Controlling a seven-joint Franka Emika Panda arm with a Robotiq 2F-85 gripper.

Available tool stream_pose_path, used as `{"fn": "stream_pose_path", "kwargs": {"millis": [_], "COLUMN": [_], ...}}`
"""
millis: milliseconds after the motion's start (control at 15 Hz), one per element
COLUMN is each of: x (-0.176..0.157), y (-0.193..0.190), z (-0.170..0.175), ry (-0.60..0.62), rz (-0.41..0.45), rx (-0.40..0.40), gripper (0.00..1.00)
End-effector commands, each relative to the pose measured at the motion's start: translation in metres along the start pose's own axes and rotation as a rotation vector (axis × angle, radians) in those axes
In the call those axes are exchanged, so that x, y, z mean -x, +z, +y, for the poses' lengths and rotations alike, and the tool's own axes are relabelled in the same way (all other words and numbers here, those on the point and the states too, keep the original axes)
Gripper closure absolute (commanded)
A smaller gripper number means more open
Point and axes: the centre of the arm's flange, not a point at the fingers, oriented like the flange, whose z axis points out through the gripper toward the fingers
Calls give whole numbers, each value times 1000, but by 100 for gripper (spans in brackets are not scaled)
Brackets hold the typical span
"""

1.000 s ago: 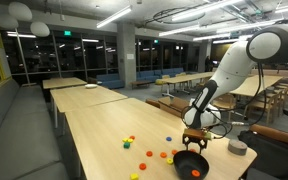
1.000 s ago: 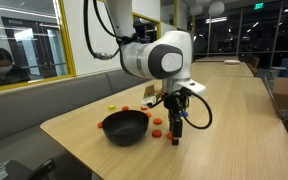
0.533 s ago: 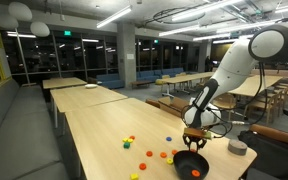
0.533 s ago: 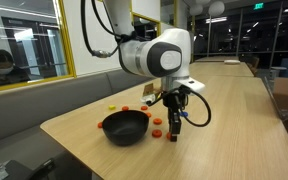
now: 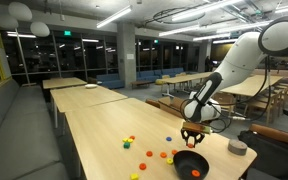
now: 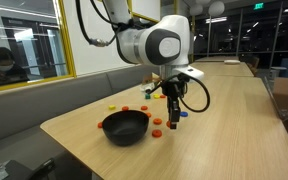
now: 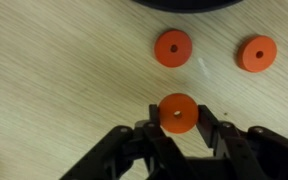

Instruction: Place three orange rings inside the black bowl

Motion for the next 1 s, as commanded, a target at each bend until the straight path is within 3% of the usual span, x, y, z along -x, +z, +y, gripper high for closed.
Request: {"fn": "stream_pose_path", "kwargs": {"millis": [0,400,933], "x": [21,77,144], "y": [-40,-65,-64], "z": [-4,-14,-19], "ry": [-31,-162,-284], "rz": [9,-30,-137], "rx": [-28,-23,65], "gripper": [74,75,75]}}
